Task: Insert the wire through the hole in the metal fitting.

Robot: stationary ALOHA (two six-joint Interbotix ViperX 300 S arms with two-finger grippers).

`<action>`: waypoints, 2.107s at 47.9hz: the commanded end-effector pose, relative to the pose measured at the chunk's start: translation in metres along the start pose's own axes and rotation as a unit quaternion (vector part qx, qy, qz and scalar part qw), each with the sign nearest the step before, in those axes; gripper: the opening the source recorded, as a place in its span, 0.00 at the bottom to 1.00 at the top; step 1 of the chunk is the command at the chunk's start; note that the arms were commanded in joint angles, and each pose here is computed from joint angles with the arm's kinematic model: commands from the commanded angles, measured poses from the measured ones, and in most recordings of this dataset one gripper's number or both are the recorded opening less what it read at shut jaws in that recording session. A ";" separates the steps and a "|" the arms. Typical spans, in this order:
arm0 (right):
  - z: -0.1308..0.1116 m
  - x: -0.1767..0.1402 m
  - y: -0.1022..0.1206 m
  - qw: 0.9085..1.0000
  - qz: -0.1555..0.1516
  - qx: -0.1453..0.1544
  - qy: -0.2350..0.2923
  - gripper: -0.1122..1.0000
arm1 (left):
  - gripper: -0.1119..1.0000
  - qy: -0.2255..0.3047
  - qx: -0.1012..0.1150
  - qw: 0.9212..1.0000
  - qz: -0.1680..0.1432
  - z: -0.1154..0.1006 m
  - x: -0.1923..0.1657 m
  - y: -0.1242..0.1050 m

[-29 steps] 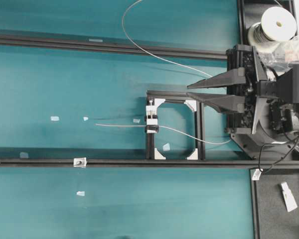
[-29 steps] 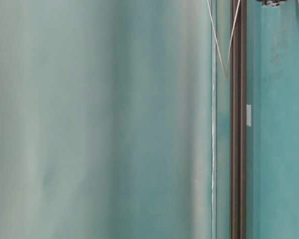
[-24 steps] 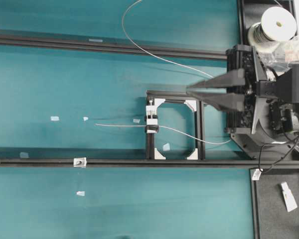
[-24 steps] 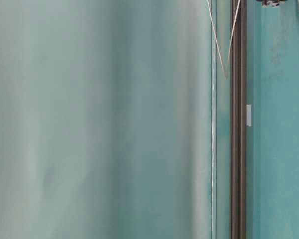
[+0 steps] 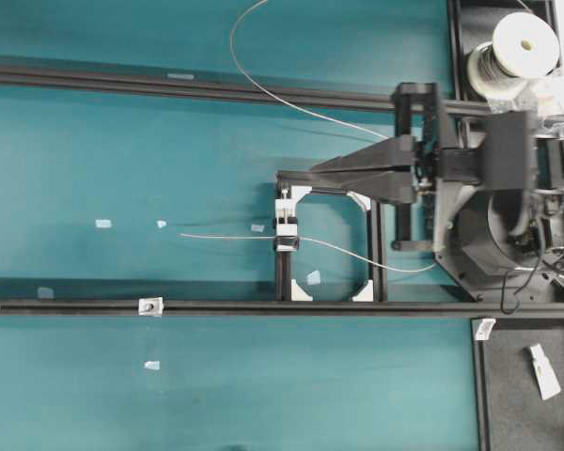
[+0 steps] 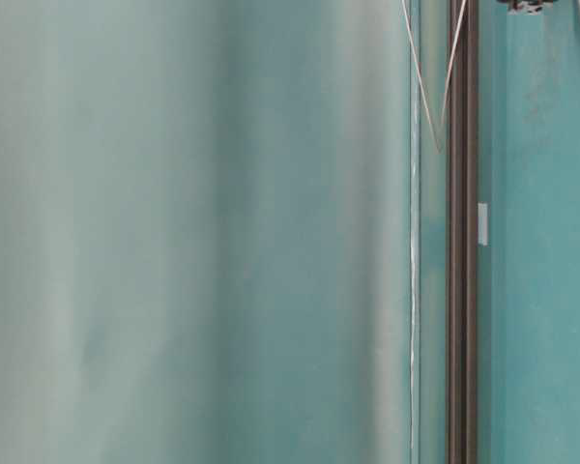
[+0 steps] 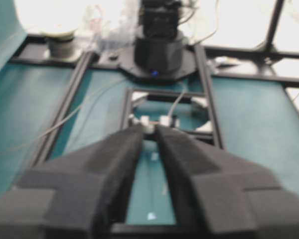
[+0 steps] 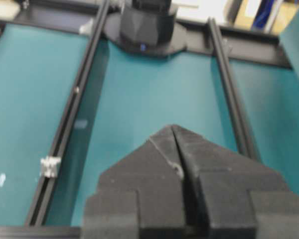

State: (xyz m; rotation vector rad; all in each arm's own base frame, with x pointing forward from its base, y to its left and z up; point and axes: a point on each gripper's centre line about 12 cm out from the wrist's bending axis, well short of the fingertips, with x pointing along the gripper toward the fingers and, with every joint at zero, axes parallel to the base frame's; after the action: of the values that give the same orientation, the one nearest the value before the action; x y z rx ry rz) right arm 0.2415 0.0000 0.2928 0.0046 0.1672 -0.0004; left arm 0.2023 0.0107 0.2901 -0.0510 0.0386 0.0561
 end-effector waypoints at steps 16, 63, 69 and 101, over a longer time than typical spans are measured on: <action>0.000 0.032 -0.006 1.000 -0.011 0.002 0.024 0.54 | 0.30 0.121 -0.002 0.993 0.016 -0.022 0.053 0.006; -0.095 0.108 -0.001 0.990 -0.012 0.090 0.110 0.76 | 0.54 0.153 0.009 0.988 0.020 -0.104 0.053 0.011; -0.103 0.112 0.003 0.990 -0.005 0.093 0.106 0.75 | 0.54 0.159 0.011 0.987 0.014 -0.113 0.061 0.008; -0.146 0.123 0.015 0.982 0.003 0.111 0.156 0.75 | 0.54 0.171 0.012 0.985 0.000 -0.155 0.096 -0.001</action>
State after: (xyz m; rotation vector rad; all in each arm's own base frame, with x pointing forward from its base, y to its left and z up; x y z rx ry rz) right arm 0.3366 0.0124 0.1260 0.2253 0.4957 -0.0232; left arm 0.2857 0.0074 0.1270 -0.0353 0.4077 0.0477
